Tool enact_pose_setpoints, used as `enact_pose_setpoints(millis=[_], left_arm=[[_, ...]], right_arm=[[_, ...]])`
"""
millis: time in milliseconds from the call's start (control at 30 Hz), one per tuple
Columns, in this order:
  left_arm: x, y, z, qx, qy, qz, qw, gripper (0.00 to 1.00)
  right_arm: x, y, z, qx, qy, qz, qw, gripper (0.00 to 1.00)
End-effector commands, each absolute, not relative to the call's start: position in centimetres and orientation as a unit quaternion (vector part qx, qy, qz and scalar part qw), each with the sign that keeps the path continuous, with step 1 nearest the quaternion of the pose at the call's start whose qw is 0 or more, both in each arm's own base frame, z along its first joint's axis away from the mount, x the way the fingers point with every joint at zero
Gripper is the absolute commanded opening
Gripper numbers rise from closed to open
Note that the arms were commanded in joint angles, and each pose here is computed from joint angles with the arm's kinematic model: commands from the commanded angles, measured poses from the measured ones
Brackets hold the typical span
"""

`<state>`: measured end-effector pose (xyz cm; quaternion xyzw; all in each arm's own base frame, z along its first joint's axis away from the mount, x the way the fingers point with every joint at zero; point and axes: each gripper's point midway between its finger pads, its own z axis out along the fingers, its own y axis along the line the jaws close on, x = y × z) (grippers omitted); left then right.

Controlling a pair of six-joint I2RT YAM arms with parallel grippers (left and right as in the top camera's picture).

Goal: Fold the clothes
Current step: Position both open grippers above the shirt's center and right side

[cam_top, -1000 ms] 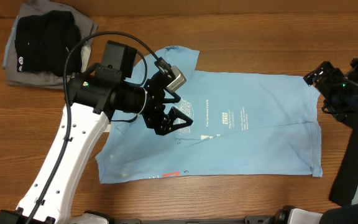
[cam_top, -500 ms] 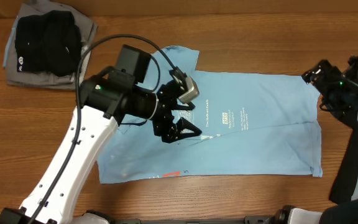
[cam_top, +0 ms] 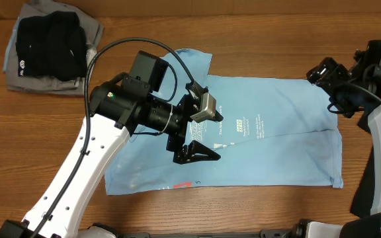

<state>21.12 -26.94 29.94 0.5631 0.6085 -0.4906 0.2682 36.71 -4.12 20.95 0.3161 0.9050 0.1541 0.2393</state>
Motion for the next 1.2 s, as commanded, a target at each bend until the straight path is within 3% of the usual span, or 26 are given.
enact_pose_setpoints(millis=[0, 133, 167, 200, 300, 400, 500, 567, 633, 700, 767, 1167], left_arm=[[20.7, -27.2, 31.0, 0.570, 0.584, -0.506, 0.279, 0.96], [20.7, -27.2, 31.0, 0.570, 0.584, -0.506, 0.279, 0.80], [20.7, -27.2, 31.0, 0.570, 0.584, -0.506, 0.279, 0.64], [20.7, -27.2, 31.0, 0.570, 0.585, -0.505, 0.279, 0.57], [20.7, -27.2, 31.0, 0.570, 0.585, -0.505, 0.279, 0.58], [20.7, -27.2, 30.9, 0.569, 0.585, -0.506, 0.278, 0.65], [20.7, -27.2, 30.9, 0.569, 0.586, -0.506, 0.277, 0.84], [20.7, -27.2, 30.9, 0.569, 0.586, -0.506, 0.277, 0.88], [20.8, -27.1, 30.8, 0.568, 0.591, -0.502, 0.276, 0.78], [21.0, -27.1, 30.5, 0.568, 0.597, -0.495, 0.274, 0.58], [21.0, -27.0, 30.4, 0.569, 0.600, -0.492, 0.274, 0.50], [22.1, -26.5, 28.7, 0.571, 0.636, -0.445, 0.267, 0.49]], right_arm=[[36.8, -4.0, 20.9, 0.312, 0.907, 0.151, 0.241, 1.00], [36.7, -4.0, 20.8, 0.312, 0.907, 0.151, 0.239, 1.00], [36.7, -4.0, 20.8, 0.312, 0.907, 0.151, 0.239, 1.00], [36.7, -4.0, 20.8, 0.312, 0.907, 0.151, 0.239, 1.00], [36.7, -4.0, 20.8, 0.312, 0.907, 0.151, 0.239, 1.00], [36.7, -4.0, 20.8, 0.312, 0.907, 0.151, 0.239, 1.00], [36.7, -4.0, 20.8, 0.312, 0.907, 0.151, 0.239, 1.00], [36.7, -4.0, 20.8, 0.312, 0.907, 0.151, 0.239, 1.00], [36.7, -3.9, 20.8, 0.311, 0.908, 0.151, 0.238, 1.00], [36.6, -3.9, 20.8, 0.312, 0.908, 0.151, 0.237, 1.00], [36.6, -3.9, 20.8, 0.313, 0.907, 0.152, 0.237, 1.00], [35.8, -1.4, 21.3, 0.298, 0.907, 0.214, 0.209, 0.99]])
